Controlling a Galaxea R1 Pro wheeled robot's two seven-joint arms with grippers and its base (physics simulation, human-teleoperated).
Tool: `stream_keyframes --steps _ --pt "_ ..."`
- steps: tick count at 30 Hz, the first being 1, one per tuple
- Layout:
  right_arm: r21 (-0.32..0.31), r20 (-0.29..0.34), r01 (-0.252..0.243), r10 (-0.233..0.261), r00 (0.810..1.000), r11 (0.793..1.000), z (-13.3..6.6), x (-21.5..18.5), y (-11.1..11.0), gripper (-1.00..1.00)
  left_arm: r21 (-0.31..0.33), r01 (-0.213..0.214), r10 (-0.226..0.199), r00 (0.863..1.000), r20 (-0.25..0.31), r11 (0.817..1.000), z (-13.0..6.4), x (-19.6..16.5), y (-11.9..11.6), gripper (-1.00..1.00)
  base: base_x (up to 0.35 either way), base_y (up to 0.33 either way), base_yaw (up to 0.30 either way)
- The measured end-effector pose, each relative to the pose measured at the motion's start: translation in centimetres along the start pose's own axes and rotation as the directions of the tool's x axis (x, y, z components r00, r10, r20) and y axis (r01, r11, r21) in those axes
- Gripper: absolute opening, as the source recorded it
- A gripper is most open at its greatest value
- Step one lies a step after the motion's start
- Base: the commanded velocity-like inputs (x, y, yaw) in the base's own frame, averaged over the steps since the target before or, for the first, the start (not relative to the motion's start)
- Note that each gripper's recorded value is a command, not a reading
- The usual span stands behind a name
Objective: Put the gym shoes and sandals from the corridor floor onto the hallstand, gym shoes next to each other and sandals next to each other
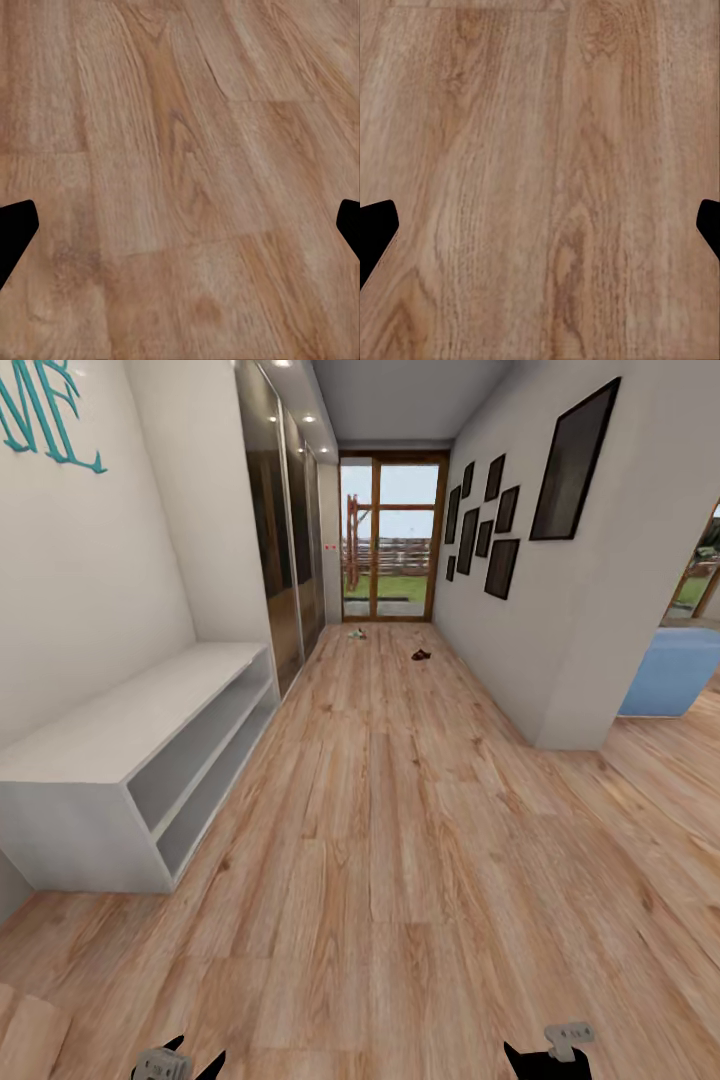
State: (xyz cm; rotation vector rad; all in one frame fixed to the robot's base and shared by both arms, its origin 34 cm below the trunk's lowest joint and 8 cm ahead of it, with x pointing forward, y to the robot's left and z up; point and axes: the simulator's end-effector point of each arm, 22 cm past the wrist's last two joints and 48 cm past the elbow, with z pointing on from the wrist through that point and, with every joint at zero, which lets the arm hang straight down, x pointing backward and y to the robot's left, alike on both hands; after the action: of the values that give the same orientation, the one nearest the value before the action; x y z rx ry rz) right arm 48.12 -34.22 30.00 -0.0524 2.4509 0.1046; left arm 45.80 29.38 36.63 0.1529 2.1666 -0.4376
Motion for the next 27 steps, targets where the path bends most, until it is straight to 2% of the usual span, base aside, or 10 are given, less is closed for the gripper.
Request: stream_keyframes --steps 27 --pt "0.004 0.003 -0.001 0.001 1.0 1.0 -0.05 -0.14 -0.17 1.0 0.0 -0.001 0.001 1.0 0.003 1.0 -0.01 -0.12 0.01 1.0 0.337 0.0 0.0"
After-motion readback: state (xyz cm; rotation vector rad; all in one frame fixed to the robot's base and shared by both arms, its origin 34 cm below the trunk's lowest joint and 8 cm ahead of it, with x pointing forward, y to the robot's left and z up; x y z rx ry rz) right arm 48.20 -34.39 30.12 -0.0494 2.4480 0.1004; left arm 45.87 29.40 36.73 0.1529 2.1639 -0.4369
